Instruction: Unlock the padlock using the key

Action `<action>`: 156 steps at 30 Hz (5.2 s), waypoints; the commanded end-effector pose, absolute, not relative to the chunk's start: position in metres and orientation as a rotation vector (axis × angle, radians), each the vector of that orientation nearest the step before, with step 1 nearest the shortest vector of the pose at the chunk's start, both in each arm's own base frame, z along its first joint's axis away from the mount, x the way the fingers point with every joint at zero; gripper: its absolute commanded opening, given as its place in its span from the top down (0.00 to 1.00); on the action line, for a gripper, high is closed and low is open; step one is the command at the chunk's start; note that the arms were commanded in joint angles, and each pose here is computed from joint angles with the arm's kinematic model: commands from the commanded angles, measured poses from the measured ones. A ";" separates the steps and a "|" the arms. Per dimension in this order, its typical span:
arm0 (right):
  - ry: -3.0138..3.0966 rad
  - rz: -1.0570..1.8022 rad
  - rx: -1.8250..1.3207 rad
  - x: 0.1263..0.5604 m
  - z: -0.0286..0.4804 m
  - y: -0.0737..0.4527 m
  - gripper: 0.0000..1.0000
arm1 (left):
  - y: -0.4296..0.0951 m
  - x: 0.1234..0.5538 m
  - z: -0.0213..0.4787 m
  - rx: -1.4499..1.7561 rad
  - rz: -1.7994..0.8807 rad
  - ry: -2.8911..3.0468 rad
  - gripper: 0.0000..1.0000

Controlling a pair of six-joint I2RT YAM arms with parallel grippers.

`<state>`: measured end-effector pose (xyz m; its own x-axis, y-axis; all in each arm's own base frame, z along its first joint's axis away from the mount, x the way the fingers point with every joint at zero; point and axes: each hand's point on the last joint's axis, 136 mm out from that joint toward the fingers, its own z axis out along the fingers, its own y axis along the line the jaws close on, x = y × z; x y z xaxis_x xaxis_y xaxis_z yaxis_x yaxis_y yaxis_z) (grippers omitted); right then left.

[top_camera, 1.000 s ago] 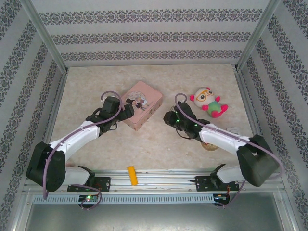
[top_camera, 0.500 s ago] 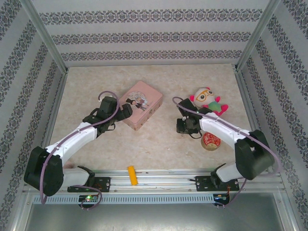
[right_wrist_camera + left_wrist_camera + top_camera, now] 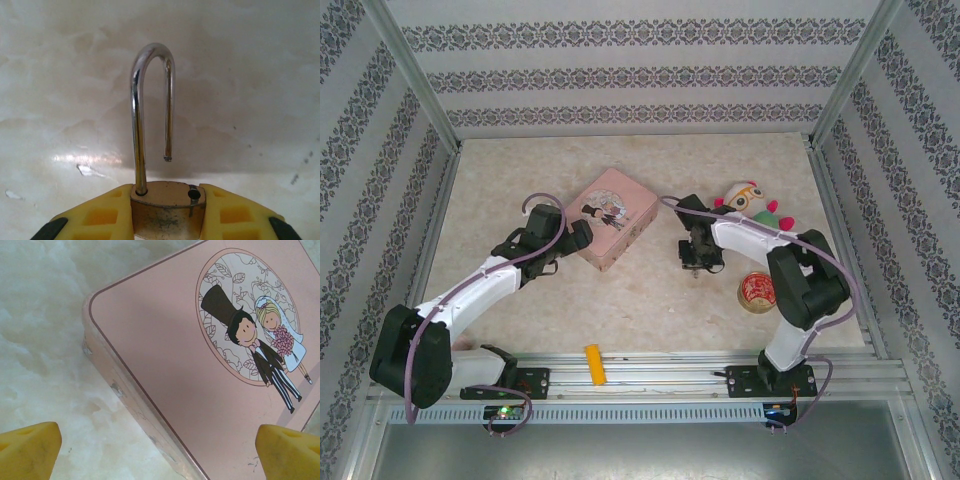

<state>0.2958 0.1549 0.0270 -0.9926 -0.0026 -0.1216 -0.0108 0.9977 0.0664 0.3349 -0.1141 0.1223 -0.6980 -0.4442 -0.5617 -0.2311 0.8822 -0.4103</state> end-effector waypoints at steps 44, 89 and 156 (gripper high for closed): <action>2.544 0.460 -0.217 0.440 0.170 0.225 0.30 | -0.124 0.328 0.130 -0.537 -0.550 2.389 0.01; 2.708 0.579 -0.045 0.386 0.100 0.251 0.65 | -0.157 0.398 0.111 -0.328 -0.601 2.436 0.46; 2.035 0.086 0.151 0.297 0.247 0.090 0.02 | 0.034 0.284 0.263 -0.482 0.108 1.689 0.01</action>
